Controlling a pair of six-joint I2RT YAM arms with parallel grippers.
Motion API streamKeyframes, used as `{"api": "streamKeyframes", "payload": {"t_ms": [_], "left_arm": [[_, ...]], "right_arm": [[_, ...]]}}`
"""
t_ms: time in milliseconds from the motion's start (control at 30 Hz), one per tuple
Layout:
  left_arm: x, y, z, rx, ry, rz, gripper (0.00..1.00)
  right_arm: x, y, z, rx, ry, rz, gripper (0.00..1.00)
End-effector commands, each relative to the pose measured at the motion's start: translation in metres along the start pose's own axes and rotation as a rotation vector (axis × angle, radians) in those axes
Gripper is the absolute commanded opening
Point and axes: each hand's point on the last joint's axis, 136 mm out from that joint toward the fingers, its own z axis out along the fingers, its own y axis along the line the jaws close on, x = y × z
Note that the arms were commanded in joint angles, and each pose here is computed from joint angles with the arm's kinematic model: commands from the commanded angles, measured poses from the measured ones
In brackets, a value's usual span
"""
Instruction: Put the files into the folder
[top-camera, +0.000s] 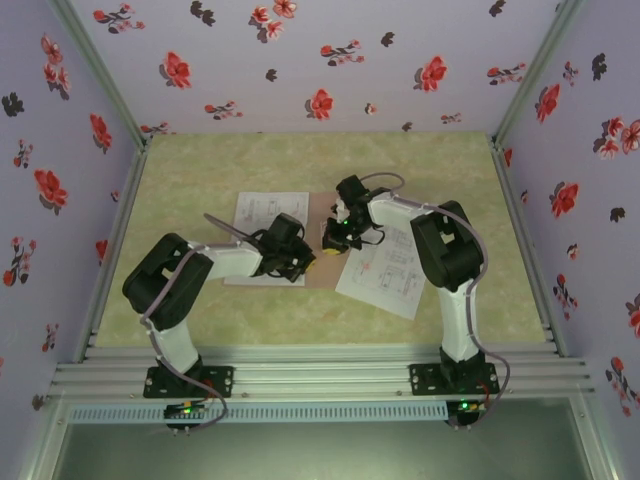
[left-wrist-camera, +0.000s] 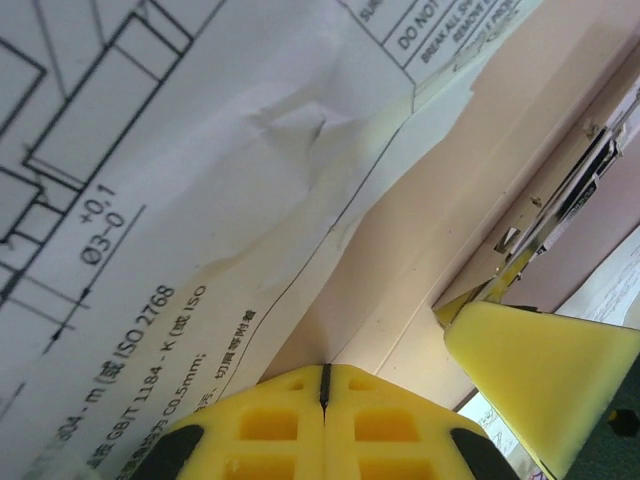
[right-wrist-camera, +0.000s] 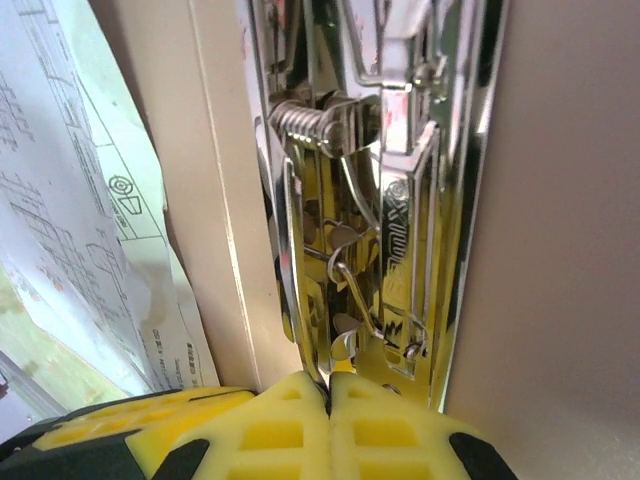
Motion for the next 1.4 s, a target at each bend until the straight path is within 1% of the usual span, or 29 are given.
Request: {"api": "streamKeyframes", "payload": {"t_ms": [0, 167, 300, 633, 767, 900, 1067, 1167, 1267, 1367], "left_arm": [[-0.004, 0.089, -0.001, -0.292, -0.041, -0.084, 0.0], [-0.006, 0.09, -0.002, -0.293, -0.05, -0.093, 0.0], [-0.006, 0.092, -0.003, -0.297, -0.058, -0.1, 0.0], [-0.007, 0.098, -0.005, -0.305, -0.074, -0.127, 0.0], [-0.007, 0.098, -0.004, -0.306, -0.077, -0.132, 0.0], [-0.007, 0.098, -0.005, -0.307, -0.08, -0.136, 0.0], [-0.006, 0.096, -0.004, -0.304, -0.077, -0.13, 0.0], [-0.004, 0.082, -0.004, -0.279, -0.07, -0.099, 0.0], [-0.002, 0.061, -0.004, -0.24, -0.059, -0.08, 0.0], [-0.002, 0.048, -0.005, -0.227, -0.056, -0.065, 0.0]], "right_arm": [[0.019, -0.108, 0.009, 0.369, 0.084, 0.112, 0.0], [0.021, -0.121, 0.008, 0.445, 0.108, 0.113, 0.0], [0.021, -0.137, 0.0, 0.549, 0.13, 0.08, 0.0], [0.009, -0.132, -0.015, 0.59, 0.104, -0.048, 0.0], [0.011, -0.142, -0.013, 0.647, 0.132, -0.062, 0.0], [0.017, -0.161, -0.01, 0.727, 0.176, -0.058, 0.0], [0.021, -0.169, -0.004, 0.763, 0.209, -0.083, 0.0], [0.024, -0.169, -0.001, 0.759, 0.218, -0.073, 0.0], [0.024, -0.165, -0.002, 0.833, 0.238, -0.129, 0.0], [0.023, -0.157, 0.003, 0.774, 0.21, -0.096, 0.0]]}}
